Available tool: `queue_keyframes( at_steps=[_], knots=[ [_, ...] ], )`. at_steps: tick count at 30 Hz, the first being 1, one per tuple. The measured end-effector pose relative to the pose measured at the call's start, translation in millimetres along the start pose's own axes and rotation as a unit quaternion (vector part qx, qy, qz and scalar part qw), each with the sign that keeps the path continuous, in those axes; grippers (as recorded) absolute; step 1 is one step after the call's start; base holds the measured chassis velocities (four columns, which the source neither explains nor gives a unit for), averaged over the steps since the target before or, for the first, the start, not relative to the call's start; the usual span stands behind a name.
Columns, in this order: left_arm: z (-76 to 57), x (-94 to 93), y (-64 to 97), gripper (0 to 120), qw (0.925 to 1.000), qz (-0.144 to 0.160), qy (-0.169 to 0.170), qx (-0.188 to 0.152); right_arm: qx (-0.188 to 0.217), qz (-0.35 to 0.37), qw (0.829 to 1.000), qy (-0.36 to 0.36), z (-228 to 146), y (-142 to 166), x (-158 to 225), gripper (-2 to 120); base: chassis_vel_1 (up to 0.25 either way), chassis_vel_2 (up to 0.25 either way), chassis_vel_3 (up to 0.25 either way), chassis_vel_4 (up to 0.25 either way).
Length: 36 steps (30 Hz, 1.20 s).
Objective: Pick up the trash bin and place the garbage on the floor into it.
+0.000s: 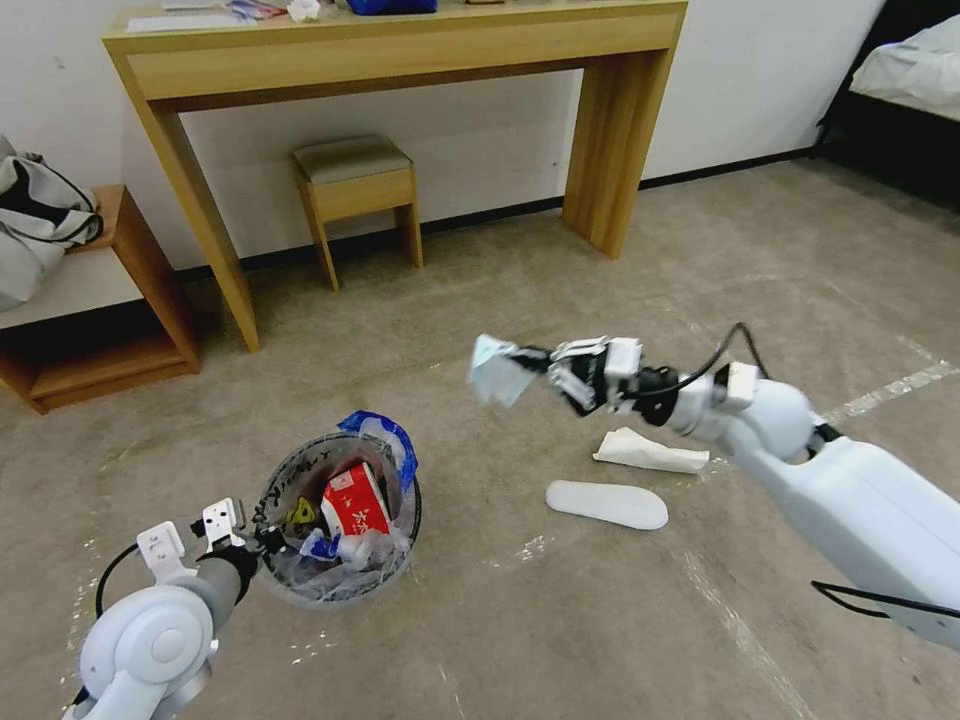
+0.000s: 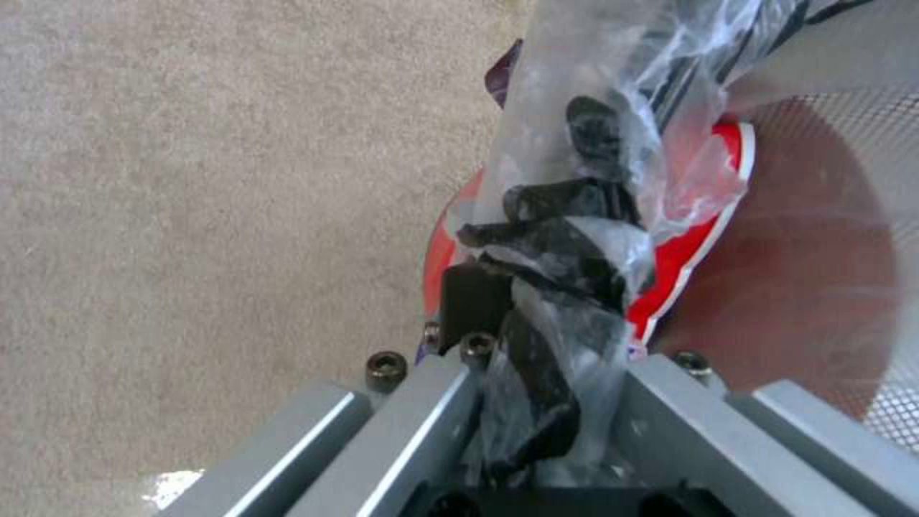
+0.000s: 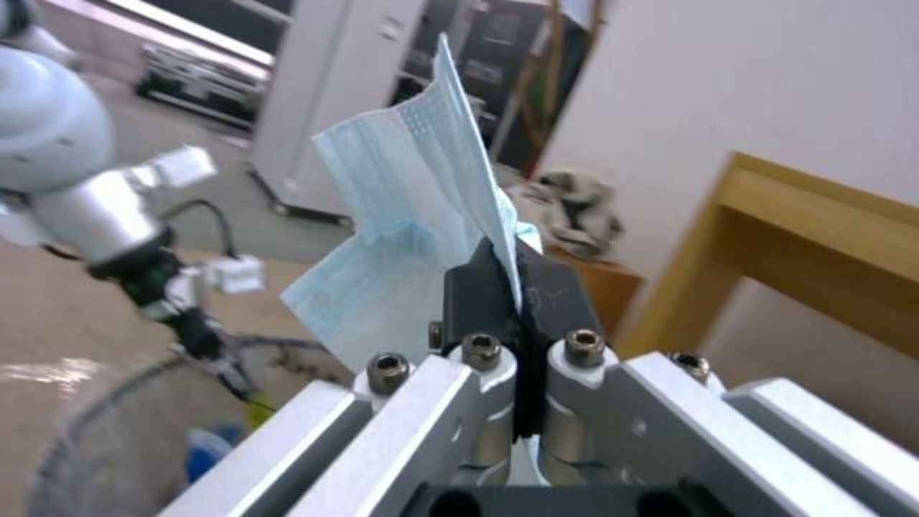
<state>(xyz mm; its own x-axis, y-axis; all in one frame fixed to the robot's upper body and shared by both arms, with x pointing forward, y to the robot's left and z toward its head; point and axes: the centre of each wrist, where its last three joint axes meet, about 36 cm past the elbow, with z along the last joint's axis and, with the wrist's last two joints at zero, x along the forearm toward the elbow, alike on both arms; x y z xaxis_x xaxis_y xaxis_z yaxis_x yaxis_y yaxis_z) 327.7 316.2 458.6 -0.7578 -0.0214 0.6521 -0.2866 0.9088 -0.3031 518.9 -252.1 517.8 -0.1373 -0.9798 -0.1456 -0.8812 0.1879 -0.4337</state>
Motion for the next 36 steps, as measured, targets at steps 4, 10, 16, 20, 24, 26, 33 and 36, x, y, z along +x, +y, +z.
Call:
queue_keyframes(
  at_steps=[4,10,16,20,24,26,33,36],
  knots=[
    [0.8,0.3,1.4,0,1.0000,-0.004,-0.001,-0.002,-0.010,-0.034,0.999,-0.007,11,9,-28,0,0.000,0.000,0.000,0.000],
    [5.7,-0.2,2.6,0,1.0000,-0.009,0.002,0.000,-0.010,-0.085,0.996,-0.008,24,19,-61,0,0.000,0.000,0.000,0.000],
    [6.0,-1.7,3.5,0,1.0000,-0.007,0.003,0.002,-0.002,-0.115,0.993,-0.009,27,11,-86,0,0.000,0.000,0.000,0.000],
    [6.1,-2.5,3.7,0,1.0000,-0.006,0.003,0.003,0.002,-0.131,0.991,-0.009,29,5,-101,0,0.000,0.000,0.000,0.000],
    [6.7,-2.8,3.6,0,1.0000,-0.006,0.005,0.004,-0.004,-0.151,0.989,-0.009,38,8,-121,0,0.000,0.000,0.000,0.000],
    [7.2,-2.9,3.5,0,1.0000,-0.005,0.006,0.004,-0.005,-0.157,0.988,-0.008,42,10,-127,0,0.000,0.000,0.000,0.000],
    [8.8,-1.1,2.2,0,1.0000,-0.002,0.009,0.002,-0.010,-0.177,0.984,-0.001,60,17,-148,0,0.000,0.000,0.000,0.000],
    [9.2,0.9,1.4,0,1.0000,0.001,0.010,0.002,-0.010,-0.183,0.983,0.002,68,15,-157,0,0.000,0.000,0.000,0.000]
  ],
)
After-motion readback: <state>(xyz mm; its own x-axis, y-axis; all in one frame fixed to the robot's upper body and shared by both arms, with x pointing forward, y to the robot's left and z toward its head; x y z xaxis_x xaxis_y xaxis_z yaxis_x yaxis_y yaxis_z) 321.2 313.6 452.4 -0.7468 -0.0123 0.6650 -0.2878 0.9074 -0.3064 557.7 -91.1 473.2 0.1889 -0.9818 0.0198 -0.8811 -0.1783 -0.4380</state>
